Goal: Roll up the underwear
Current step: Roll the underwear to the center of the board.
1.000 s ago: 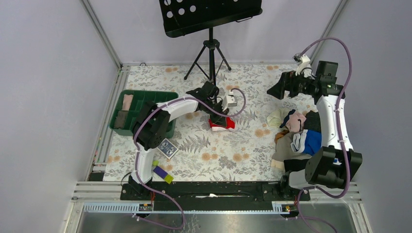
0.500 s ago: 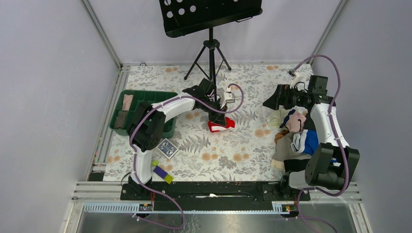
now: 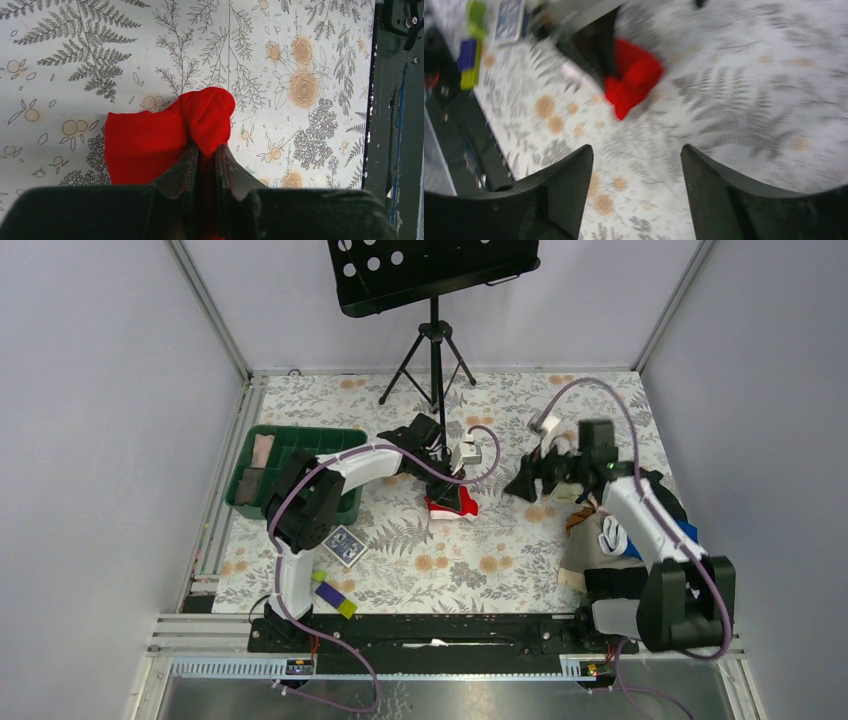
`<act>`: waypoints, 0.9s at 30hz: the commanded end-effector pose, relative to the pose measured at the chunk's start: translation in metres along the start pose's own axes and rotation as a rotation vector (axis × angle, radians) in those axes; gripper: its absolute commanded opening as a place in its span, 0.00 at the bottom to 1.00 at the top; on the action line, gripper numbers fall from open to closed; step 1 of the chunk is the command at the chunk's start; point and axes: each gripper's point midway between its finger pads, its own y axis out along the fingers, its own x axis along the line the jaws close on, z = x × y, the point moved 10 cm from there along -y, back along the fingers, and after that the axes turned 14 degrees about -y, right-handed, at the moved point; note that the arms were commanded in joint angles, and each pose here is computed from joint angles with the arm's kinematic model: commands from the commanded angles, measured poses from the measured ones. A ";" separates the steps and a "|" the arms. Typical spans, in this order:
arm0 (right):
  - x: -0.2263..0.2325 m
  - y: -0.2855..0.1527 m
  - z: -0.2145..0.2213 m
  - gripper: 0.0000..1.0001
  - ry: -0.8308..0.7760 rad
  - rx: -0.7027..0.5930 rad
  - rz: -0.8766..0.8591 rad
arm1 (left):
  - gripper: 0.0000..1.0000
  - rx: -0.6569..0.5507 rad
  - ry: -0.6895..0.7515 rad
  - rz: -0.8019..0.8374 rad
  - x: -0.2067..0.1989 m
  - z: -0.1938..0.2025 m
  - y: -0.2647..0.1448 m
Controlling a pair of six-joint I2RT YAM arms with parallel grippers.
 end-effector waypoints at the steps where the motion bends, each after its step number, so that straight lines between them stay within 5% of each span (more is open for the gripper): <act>1: 0.036 0.014 0.012 0.62 -0.421 -0.038 -0.028 | 0.06 -0.074 0.017 0.001 0.008 -0.019 -0.014; 7: 0.050 0.045 0.030 0.55 -0.610 0.040 -0.109 | 0.09 -0.081 -0.035 0.043 0.015 -0.019 -0.019; 11: 0.039 0.058 0.026 0.55 -0.536 0.069 -0.054 | 0.14 -0.090 -0.047 0.068 0.008 -0.011 -0.017; 17: 0.030 0.065 0.026 0.67 -0.463 0.121 -0.014 | 0.42 -0.107 -0.019 -0.012 0.000 0.001 -0.014; 27: 0.031 0.076 0.024 0.76 -0.300 0.125 -0.061 | 0.51 -0.176 -0.030 -0.034 -0.015 -0.018 -0.030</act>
